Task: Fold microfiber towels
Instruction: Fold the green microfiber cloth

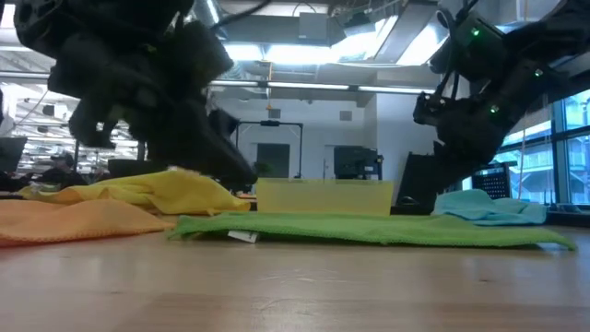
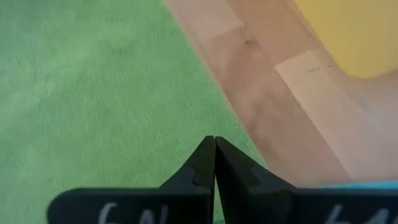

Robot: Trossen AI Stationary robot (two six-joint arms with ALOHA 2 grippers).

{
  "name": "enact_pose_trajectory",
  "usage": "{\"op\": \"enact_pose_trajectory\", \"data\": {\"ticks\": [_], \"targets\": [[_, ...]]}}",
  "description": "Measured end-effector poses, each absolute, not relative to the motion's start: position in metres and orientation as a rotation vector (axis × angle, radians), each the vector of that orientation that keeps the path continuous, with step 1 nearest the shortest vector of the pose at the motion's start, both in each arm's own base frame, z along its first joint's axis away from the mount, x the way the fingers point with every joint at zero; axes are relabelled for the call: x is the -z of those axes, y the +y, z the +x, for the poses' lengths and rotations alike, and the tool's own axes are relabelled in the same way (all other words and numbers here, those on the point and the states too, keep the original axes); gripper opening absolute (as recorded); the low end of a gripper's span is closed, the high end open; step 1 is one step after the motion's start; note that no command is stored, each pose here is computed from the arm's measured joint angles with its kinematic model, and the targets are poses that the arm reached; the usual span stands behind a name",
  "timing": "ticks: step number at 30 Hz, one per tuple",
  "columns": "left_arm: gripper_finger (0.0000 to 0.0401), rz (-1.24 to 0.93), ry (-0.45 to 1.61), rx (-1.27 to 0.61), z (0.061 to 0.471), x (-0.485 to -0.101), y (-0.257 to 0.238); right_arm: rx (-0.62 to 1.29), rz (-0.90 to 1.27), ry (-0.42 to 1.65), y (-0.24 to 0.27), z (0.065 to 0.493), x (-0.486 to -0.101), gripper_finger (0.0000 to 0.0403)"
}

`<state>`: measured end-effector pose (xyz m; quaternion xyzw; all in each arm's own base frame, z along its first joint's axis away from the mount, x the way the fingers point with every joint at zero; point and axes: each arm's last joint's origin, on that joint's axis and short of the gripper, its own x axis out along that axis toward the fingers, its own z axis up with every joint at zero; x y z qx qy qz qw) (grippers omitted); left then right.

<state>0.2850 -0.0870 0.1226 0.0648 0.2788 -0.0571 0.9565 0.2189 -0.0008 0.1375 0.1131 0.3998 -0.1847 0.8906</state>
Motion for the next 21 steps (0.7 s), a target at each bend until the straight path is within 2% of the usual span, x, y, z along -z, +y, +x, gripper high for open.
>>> {"op": "enact_pose_trajectory", "data": {"ticks": [8,21], "targets": [[0.0005,0.104,0.728,0.058,0.291,-0.111,-0.091,0.422,0.213,0.885,-0.010,0.216,-0.133,0.0007],[0.0001,0.079,0.833,-0.030,0.294,-0.108,-0.066,0.403,0.250,0.999,-0.015,0.217,-0.115,0.0002]]}}
